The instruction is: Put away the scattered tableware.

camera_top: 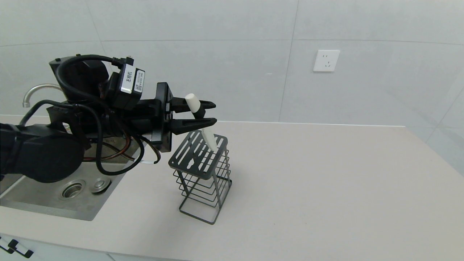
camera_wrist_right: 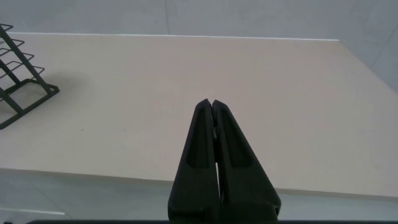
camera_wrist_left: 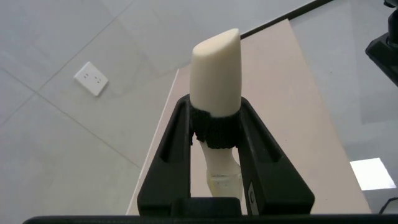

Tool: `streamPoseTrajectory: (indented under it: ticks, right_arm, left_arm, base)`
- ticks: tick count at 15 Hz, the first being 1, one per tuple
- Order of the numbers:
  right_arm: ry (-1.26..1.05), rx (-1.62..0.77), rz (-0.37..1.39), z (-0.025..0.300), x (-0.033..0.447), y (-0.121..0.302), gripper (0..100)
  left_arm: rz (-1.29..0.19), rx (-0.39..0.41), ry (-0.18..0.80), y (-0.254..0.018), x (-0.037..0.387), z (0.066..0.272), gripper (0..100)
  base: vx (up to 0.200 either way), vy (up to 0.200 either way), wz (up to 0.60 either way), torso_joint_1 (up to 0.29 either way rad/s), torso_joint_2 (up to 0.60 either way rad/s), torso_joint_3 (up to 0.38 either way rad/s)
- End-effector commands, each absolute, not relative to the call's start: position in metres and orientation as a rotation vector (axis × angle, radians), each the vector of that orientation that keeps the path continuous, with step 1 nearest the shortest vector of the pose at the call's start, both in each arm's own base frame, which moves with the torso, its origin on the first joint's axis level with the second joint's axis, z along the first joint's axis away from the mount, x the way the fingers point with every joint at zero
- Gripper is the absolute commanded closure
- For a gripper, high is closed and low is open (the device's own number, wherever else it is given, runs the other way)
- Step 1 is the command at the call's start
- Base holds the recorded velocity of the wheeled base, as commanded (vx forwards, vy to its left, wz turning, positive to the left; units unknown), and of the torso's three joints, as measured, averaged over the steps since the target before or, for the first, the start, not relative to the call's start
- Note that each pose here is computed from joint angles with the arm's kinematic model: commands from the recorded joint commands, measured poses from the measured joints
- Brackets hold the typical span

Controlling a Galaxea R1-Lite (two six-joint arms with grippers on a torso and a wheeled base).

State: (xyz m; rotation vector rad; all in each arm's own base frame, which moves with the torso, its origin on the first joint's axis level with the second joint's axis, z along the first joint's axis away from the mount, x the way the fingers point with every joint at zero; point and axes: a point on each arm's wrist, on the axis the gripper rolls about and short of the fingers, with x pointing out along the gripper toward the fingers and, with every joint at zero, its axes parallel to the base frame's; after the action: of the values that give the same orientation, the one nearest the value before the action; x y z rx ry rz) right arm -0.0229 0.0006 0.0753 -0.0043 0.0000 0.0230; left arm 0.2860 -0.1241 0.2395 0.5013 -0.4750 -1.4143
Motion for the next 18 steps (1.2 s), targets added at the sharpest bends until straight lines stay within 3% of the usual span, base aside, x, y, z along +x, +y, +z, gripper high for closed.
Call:
streamPoseTrajectory:
  ticks: [1, 18]
  right_arm:
    - [0.001, -0.005, 0.023, 0.075, -0.023, 0.001, 100]
    - [0.001, -0.005, 0.023, 0.075, -0.023, 0.001, 100]
  left_arm:
    - [-1.402, 0.503, -0.465, -0.121, 0.290, 0.237, 100]
    - [-1.393, 0.512, -0.481, -0.125, 0.305, 0.234, 100]
  base:
    - [0.000, 0.000, 0.00, 0.000, 0.00, 0.000]
    - [0.000, 0.000, 0.00, 0.000, 0.00, 0.000]
